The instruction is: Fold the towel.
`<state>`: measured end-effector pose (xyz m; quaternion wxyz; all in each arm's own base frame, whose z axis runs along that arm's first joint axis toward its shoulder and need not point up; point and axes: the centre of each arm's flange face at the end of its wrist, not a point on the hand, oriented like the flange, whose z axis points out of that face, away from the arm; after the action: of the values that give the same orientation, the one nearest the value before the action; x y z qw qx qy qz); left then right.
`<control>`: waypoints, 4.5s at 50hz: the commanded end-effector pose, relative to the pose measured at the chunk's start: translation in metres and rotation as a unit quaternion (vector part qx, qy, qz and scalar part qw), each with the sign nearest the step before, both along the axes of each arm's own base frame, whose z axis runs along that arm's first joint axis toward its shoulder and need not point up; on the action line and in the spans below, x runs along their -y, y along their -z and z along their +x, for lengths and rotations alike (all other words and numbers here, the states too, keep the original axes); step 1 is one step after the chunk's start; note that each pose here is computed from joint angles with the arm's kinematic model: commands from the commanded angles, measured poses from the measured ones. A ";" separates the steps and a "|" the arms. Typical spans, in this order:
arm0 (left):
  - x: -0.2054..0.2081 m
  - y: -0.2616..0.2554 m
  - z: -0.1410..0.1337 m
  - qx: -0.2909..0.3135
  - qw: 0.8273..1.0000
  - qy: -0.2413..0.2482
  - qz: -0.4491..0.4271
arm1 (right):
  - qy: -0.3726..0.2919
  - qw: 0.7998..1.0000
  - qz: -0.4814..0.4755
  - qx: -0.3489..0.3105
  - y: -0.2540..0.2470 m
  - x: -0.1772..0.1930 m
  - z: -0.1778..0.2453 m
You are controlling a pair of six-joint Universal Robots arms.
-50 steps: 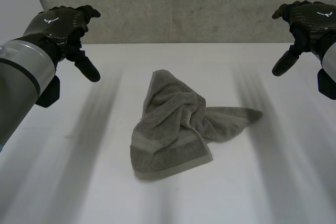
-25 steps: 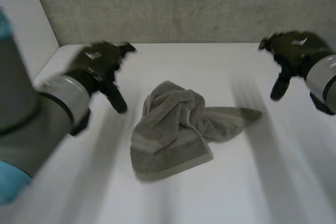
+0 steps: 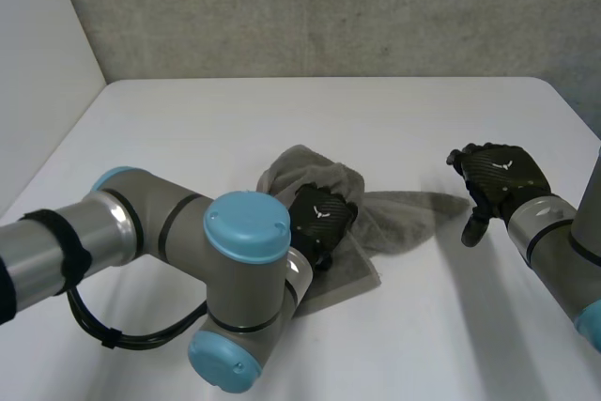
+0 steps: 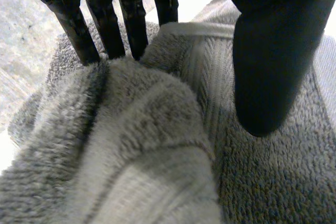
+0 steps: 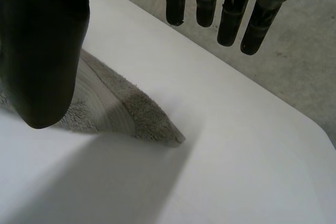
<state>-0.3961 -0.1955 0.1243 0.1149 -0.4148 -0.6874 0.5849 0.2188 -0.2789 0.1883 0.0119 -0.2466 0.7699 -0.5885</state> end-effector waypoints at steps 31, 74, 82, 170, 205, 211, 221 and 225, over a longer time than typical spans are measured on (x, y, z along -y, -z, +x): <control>0.022 -0.035 0.141 0.097 0.988 -0.116 -0.013 | -0.097 0.994 0.040 0.004 0.018 -0.014 0.039; 0.028 -0.074 0.106 -0.144 0.962 -0.212 0.098 | -0.079 0.995 0.054 -0.008 0.031 -0.016 0.037; 0.035 -0.035 0.103 -0.108 0.953 -0.236 0.159 | -0.077 0.996 0.054 -0.005 0.032 -0.017 0.037; 0.091 -0.059 0.121 -0.093 0.970 -0.211 0.074 | -0.083 0.985 0.151 -0.001 -0.020 0.091 0.044; 0.091 -0.054 0.122 -0.105 0.970 -0.211 0.061 | -0.042 0.994 0.077 -0.064 0.026 -0.012 -0.044; 0.090 -0.053 0.123 -0.104 0.970 -0.211 0.062 | -0.063 0.994 0.074 -0.047 0.043 -0.006 -0.038; 0.089 -0.052 0.123 -0.104 0.970 -0.211 0.063 | -0.060 0.996 0.035 -0.048 0.054 0.011 -0.036; 0.089 -0.051 0.123 -0.103 0.970 -0.211 0.064 | -0.059 0.997 0.023 -0.047 0.058 0.020 -0.035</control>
<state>-0.2731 -0.2845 0.1761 0.0850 -0.1893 -0.7796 0.5909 0.1830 -0.2884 0.1344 0.0218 -0.3201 0.7752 -0.5442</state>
